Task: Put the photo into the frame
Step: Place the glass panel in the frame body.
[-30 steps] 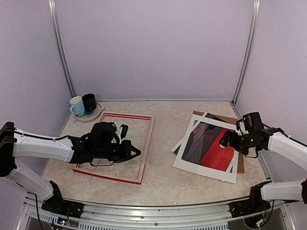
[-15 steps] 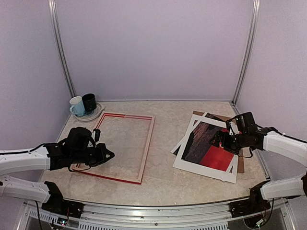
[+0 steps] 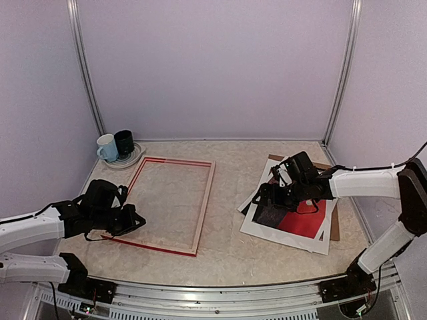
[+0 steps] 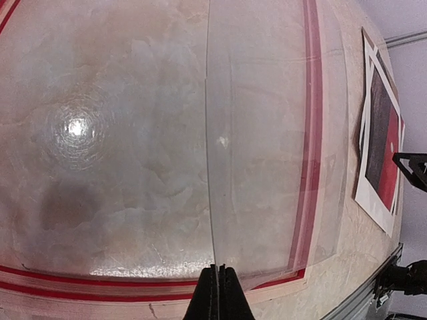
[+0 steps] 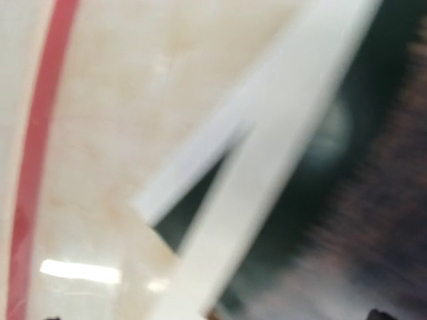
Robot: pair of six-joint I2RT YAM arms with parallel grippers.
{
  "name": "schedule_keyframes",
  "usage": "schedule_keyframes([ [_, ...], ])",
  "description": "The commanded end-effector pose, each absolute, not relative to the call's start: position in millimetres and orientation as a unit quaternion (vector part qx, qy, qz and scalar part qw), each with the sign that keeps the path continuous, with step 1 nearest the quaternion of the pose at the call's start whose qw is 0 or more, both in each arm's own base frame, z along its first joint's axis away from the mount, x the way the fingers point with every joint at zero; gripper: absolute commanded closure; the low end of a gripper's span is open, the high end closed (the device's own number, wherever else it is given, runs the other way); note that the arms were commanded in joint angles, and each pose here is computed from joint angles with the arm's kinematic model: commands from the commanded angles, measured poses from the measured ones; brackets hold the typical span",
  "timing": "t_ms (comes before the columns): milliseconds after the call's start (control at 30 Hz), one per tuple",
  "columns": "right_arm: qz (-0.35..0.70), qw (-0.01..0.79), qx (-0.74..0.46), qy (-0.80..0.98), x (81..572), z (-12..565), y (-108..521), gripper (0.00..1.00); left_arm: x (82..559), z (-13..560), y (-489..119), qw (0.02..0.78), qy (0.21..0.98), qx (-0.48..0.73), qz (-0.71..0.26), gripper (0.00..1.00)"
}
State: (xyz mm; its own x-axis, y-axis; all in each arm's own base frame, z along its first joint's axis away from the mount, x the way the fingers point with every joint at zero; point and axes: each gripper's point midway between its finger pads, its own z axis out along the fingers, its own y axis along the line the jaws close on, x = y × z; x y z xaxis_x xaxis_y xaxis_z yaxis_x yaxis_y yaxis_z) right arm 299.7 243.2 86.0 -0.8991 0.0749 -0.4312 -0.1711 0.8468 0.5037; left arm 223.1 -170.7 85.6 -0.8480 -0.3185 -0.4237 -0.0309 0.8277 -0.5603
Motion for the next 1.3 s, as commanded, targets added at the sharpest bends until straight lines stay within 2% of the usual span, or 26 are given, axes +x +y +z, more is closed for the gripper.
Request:
schedule_keyframes([
  [0,0.311,0.221,-0.043,0.923,312.9,91.5,286.8,0.01,216.6,82.5,-171.0,0.24,0.922,-0.088,-0.291,1.0],
  [400,0.359,0.166,-0.057,0.917,312.6,70.0,368.7,0.01,222.9,84.6,-149.3,0.239,0.93,-0.131,-0.244,1.0],
  [1033,0.448,0.104,0.001,0.888,304.8,43.5,410.7,0.02,221.4,76.7,-138.9,0.223,0.94,-0.153,-0.206,1.0],
  [1267,0.474,0.098,0.008,0.875,302.0,41.2,414.3,0.12,221.0,76.8,-138.6,0.222,0.94,-0.155,-0.206,0.97],
])
